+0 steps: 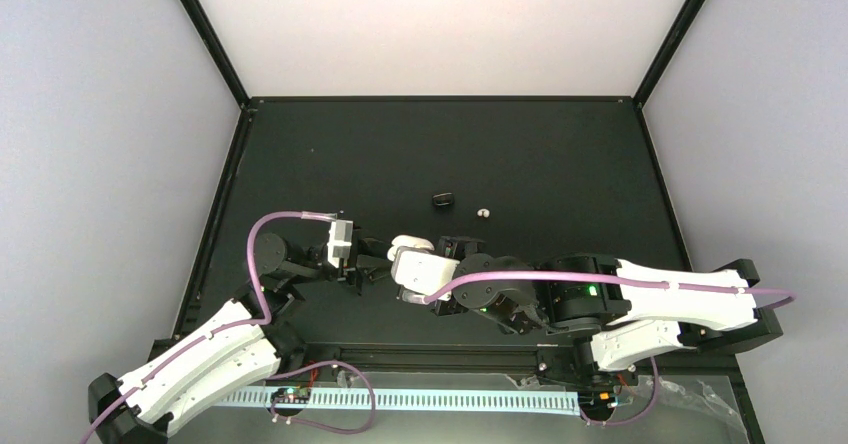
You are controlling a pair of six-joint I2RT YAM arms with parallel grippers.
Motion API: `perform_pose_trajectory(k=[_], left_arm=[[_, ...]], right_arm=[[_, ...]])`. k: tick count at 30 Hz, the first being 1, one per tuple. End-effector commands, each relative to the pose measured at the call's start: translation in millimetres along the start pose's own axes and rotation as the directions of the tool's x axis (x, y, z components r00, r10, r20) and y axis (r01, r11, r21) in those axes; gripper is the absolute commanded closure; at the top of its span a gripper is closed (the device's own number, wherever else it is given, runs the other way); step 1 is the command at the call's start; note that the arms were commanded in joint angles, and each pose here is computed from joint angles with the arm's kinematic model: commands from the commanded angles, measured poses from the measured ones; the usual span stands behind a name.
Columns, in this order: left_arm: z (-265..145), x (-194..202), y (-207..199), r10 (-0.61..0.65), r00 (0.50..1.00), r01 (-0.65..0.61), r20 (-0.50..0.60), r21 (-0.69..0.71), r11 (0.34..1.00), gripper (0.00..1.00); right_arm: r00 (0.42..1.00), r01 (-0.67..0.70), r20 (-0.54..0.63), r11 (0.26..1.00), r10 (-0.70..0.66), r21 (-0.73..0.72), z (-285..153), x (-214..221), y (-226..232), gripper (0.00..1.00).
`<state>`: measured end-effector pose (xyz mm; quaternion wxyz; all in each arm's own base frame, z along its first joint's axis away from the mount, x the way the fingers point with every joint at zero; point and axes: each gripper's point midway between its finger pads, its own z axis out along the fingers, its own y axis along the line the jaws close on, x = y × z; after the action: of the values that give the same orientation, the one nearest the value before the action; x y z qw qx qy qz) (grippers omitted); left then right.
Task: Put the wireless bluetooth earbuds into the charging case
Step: Place the earbud in the charging case.
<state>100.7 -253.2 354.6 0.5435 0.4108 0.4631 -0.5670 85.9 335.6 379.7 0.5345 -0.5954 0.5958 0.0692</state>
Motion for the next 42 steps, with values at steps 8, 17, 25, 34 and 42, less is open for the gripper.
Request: perform_pose_trajectory(k=[8,17,25,34,42], left_arm=[[2,-35,-5,0.025,0.997,-0.024,0.073,-0.003,1.000,0.98],[2,-39,-6,0.024,0.996,-0.024,0.085,-0.001,1.000,0.98],[2,-45,-8,0.039,0.994,-0.039,0.103,-0.004,0.999,0.98],[2,-35,-4,0.026,0.997,-0.025,0.077,-0.015,1.000,0.98],[2,-30,-1,0.022,0.998,-0.021,0.063,-0.023,1.000,0.98]], right_arm=[[1.000,-0.020,0.011,1.000,0.020,0.005,2,-2,3,0.99],[0.999,-0.039,0.024,0.999,0.039,0.003,4,-3,5,0.99],[0.998,-0.058,0.028,0.998,0.058,-0.007,5,-5,7,0.99],[0.987,-0.134,0.085,0.991,0.133,0.004,-11,-14,-9,0.82],[0.897,-0.333,0.294,0.942,0.329,-0.036,-72,-48,-60,0.62]])
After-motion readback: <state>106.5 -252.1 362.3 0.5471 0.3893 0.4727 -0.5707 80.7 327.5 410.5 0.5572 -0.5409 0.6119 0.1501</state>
